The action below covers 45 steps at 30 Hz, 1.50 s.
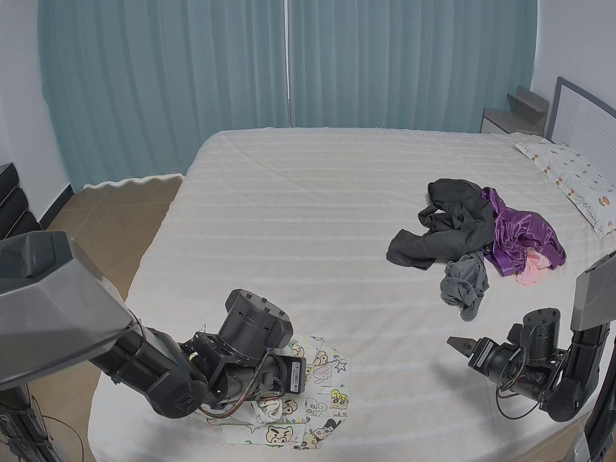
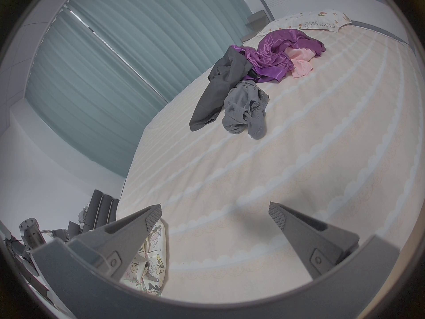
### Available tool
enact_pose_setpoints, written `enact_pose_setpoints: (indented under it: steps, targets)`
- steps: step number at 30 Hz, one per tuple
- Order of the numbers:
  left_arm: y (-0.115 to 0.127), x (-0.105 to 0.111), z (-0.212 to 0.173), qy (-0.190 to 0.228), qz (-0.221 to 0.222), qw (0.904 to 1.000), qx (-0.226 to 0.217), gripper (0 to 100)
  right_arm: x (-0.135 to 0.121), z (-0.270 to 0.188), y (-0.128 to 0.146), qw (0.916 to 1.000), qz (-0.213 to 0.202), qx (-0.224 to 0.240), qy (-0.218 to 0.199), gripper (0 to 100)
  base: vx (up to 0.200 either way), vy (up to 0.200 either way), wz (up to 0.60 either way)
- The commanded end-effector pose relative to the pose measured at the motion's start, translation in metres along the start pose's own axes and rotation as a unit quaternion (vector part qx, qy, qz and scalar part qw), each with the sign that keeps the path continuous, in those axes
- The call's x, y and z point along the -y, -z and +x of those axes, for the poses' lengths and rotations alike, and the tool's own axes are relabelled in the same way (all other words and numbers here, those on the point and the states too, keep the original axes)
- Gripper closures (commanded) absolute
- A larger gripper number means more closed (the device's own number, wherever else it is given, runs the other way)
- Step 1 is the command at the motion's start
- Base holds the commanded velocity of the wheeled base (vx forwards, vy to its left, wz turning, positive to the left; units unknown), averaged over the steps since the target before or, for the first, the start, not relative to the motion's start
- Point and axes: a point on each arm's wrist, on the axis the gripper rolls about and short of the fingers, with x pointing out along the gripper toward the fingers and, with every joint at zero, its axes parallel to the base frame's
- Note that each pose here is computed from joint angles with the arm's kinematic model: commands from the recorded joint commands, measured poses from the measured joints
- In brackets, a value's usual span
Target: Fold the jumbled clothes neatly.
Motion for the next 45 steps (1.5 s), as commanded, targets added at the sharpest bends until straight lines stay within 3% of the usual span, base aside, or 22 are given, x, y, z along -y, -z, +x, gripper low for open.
enact_pose_setpoints:
  steps: [1, 9, 12, 21, 26, 41, 45]
  targets:
    - [0.005, 0.004, 0.006, 0.003, -0.008, 0.9999, -0.008, 0, 0.002, -0.003, 0.003, 1.0000, -0.001, -0.007, 0.006, 0, 0.000, 0.000, 0.00]
    - [0.007, 0.006, 0.002, 0.008, -0.025, 0.9996, -0.009, 0, 0.002, -0.003, 0.003, 1.0000, -0.001, -0.007, 0.006, 0, 0.000, 0.000, 0.00]
    - [0.002, 0.006, -0.014, 0.022, -0.065, 0.9976, 0.013, 0, 0.002, -0.003, 0.003, 1.0000, -0.001, -0.007, 0.006, 0, 0.000, 0.000, 0.00]
    - [0.002, -0.027, -0.069, 0.054, -0.146, 0.9859, 0.061, 0, 0.002, -0.003, 0.003, 0.9999, -0.001, -0.009, 0.006, 0, 0.000, 0.000, 0.00]
    - [0.004, -0.048, -0.089, 0.082, -0.212, 0.9719, 0.061, 0, 0.001, -0.002, 0.006, 0.9999, -0.004, -0.013, 0.004, 0, -0.120, 0.000, 0.00]
    - [-0.003, -0.069, -0.092, 0.094, -0.239, 0.9646, 0.057, 0, 0.001, 0.000, 0.010, 0.9997, -0.007, -0.024, 0.006, 0, 0.000, 0.000, 0.00]
    - [-0.007, -0.078, -0.092, 0.092, -0.251, 0.9617, 0.062, 0, -0.002, -0.001, 0.011, 0.9997, -0.009, -0.023, 0.001, 0, 0.000, 0.200, 0.00]
